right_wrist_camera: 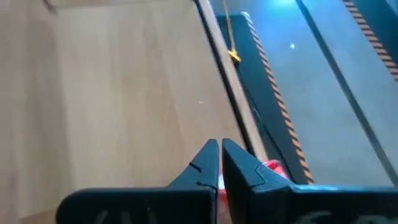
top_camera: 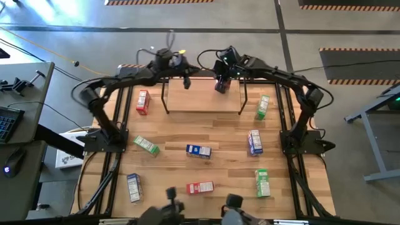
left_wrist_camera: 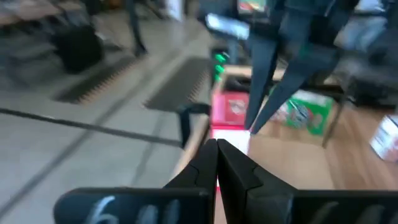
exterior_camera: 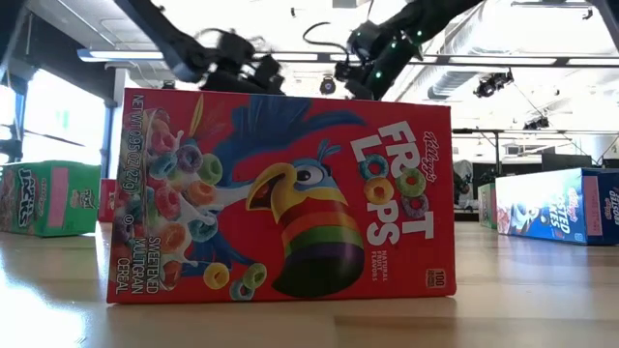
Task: Stack cereal on shelf
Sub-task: Put the middle red cereal box on the shelf
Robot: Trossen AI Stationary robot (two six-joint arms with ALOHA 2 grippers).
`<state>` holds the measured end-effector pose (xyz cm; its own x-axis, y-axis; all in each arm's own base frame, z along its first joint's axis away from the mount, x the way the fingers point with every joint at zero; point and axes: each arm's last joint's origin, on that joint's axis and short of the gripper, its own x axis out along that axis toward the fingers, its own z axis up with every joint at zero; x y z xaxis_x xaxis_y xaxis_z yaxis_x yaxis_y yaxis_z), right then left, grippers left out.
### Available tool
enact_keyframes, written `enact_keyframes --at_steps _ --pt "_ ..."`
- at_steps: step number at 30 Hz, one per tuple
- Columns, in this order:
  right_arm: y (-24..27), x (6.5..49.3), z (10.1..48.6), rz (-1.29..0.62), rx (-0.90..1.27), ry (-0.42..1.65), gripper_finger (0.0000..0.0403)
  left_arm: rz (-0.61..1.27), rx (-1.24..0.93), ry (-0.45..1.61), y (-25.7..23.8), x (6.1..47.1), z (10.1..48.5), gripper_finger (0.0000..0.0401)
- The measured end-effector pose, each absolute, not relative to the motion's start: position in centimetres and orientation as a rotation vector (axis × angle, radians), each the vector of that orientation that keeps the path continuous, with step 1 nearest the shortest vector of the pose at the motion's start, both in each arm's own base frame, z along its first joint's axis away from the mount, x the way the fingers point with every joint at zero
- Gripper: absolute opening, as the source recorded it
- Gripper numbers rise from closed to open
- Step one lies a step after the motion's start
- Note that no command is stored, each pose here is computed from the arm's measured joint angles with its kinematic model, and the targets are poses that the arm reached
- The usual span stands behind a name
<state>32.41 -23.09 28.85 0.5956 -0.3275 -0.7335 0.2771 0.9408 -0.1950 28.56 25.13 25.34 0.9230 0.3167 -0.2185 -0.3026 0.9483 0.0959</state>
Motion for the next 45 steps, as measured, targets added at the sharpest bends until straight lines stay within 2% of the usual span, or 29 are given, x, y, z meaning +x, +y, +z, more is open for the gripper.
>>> enact_keyframes --at_steps 13,24,28,31,35,38,45 --pt "-24.6 31.8 27.7 -0.451 -0.047 0.930 0.0000 0.382 0.150 0.092 20.4 23.4 29.4 0.0000" --pt "-24.9 31.9 28.1 -0.491 -0.068 0.891 0.0000 0.400 0.126 0.067 18.7 21.4 27.2 0.0000" --pt "-24.2 31.5 29.6 -0.472 -0.113 0.862 0.0000 0.401 0.133 0.069 18.4 21.1 27.0 0.0000" --pt "-23.2 30.2 30.5 -0.406 -0.125 0.926 0.0000 0.400 0.136 0.066 18.3 20.9 26.8 0.0000" --pt "-22.7 29.1 29.3 -0.314 -0.034 1.057 0.0000 0.401 0.137 0.063 18.3 20.9 26.8 0.0000" --pt "-23.2 29.6 28.1 -0.326 -0.035 1.097 0.0000 0.400 0.137 0.063 18.3 20.9 26.8 0.0000" --pt "-24.0 30.9 27.0 -0.359 -0.091 1.068 0.0000 0.381 0.131 0.063 18.2 21.0 26.8 0.0000"
